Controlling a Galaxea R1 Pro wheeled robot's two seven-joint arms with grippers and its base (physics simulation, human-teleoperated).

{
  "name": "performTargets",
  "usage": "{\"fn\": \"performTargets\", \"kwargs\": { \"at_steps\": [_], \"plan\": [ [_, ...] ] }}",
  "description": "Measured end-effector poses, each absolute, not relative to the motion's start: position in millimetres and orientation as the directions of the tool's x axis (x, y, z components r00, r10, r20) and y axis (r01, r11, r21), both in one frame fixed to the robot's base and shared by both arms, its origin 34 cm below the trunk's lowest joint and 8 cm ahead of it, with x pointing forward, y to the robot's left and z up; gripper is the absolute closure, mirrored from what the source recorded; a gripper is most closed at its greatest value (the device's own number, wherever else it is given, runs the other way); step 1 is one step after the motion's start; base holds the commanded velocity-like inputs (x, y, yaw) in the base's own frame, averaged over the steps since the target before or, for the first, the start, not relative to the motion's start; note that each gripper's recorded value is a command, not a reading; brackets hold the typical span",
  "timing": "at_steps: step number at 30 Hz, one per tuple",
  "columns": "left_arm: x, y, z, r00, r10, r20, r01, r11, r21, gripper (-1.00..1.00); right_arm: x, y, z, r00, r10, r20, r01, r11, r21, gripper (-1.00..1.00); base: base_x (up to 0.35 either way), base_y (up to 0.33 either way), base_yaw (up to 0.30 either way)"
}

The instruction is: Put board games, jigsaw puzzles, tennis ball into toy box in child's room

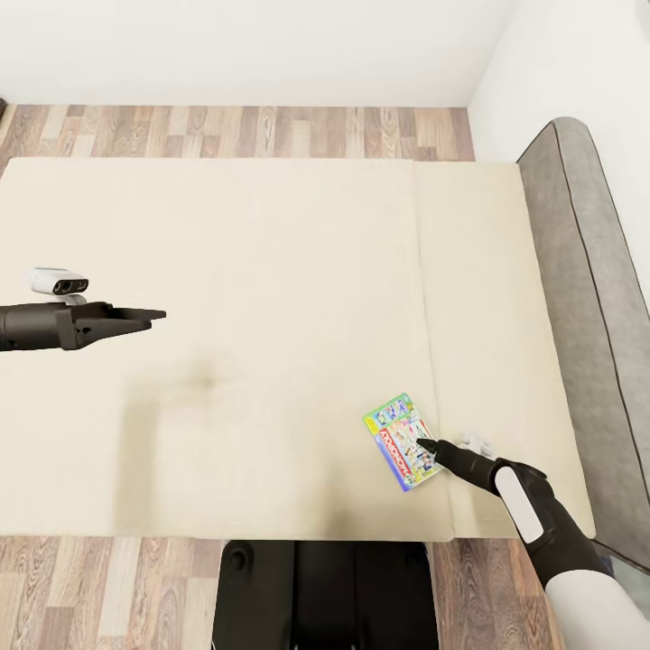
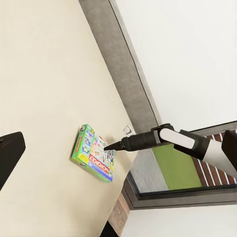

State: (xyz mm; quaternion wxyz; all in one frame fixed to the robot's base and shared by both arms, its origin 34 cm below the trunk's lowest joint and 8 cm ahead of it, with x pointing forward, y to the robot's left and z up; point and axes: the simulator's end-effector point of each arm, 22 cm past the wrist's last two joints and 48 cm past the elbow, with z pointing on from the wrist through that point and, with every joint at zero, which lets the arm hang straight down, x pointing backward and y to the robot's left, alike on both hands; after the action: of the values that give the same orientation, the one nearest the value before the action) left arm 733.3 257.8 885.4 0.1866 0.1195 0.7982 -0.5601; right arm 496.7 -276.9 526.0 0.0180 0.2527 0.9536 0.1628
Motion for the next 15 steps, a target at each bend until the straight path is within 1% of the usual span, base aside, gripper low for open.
{"fn": "performTargets", "kwargs": {
  "at_steps": [11,15],
  "plan": [
    [733.3,257.9,885.3,-0.902,-0.018,-0.432,0.400,0.344,-0.849,-1.00,497.4,-277.1,526.3,-0.873,0.486,0.045,0.473,0.821,0.320,-1.00,-0.019,0.013,0.000],
    [733.0,257.9,885.6,-0.902,-0.017,-0.432,0.400,0.345,-0.849,-1.00,498.1,-271.8,527.5,-0.896,0.443,0.040,0.432,0.845,0.314,-1.00,-0.003,0.003,0.000]
  ]
}}
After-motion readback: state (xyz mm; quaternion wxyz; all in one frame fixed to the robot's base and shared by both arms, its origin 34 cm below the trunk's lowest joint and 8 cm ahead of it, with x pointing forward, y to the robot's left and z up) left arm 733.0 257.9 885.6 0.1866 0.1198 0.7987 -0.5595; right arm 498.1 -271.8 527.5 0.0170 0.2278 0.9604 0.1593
